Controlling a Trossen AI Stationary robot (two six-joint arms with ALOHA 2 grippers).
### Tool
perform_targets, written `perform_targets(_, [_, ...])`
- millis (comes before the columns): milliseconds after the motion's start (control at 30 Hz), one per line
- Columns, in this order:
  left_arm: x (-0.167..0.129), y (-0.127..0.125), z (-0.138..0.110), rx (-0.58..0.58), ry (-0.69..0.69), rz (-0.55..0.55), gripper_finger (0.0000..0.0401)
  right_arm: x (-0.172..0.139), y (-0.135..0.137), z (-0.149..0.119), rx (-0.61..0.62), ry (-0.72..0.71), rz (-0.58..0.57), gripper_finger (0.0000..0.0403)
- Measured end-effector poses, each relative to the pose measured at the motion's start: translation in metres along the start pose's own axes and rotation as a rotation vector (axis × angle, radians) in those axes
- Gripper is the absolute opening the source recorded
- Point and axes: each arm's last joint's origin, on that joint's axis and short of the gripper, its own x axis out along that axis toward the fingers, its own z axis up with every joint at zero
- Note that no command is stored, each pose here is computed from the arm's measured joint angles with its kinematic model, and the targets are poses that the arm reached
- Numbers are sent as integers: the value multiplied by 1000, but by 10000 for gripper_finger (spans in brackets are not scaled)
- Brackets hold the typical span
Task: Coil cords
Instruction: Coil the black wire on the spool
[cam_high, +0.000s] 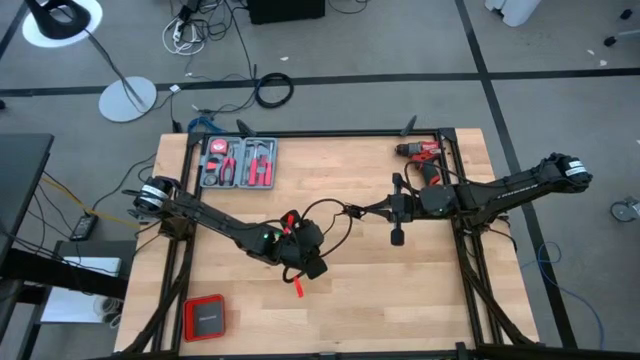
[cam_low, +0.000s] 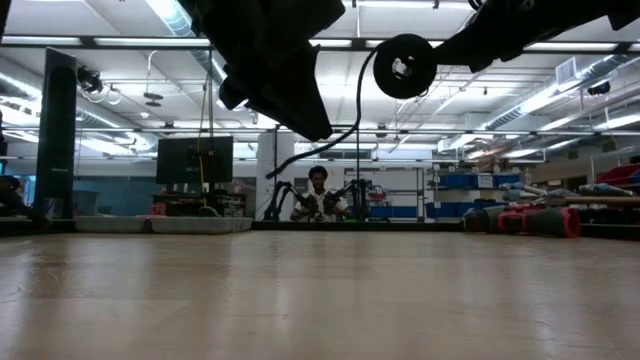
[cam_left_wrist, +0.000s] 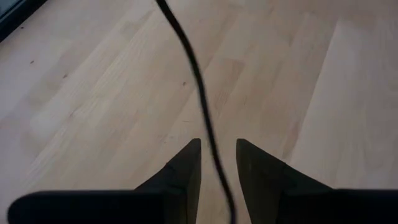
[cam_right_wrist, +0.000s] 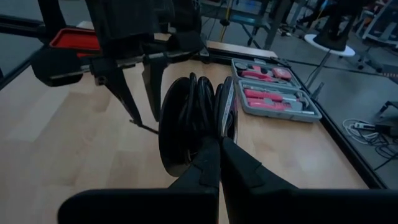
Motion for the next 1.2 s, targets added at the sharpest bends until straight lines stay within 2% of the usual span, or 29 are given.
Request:
perform_targets(133, [0,0,0,-8,0,0,103,0,0,1,3,-9,-1,0])
perform_targets(367, [5,7,3,-112,13,19,104,0,0,2,-1,-19,-2,0])
perform_targets(767, [8,11,4,-99,42,6,102,0,0,4,-10,-41,-4,0])
perform_targets(867, [8,11,4,-88,39,9,84,0,0,4,-13,-42,-4,0])
perform_targets(1033, [8,11,4,-33,39,10,13,0,0,5,-12,-45,-3,0])
perform_targets(1200, [9,12,6,-27,31,10,4,0,-1,5,-10,-49,-12,0])
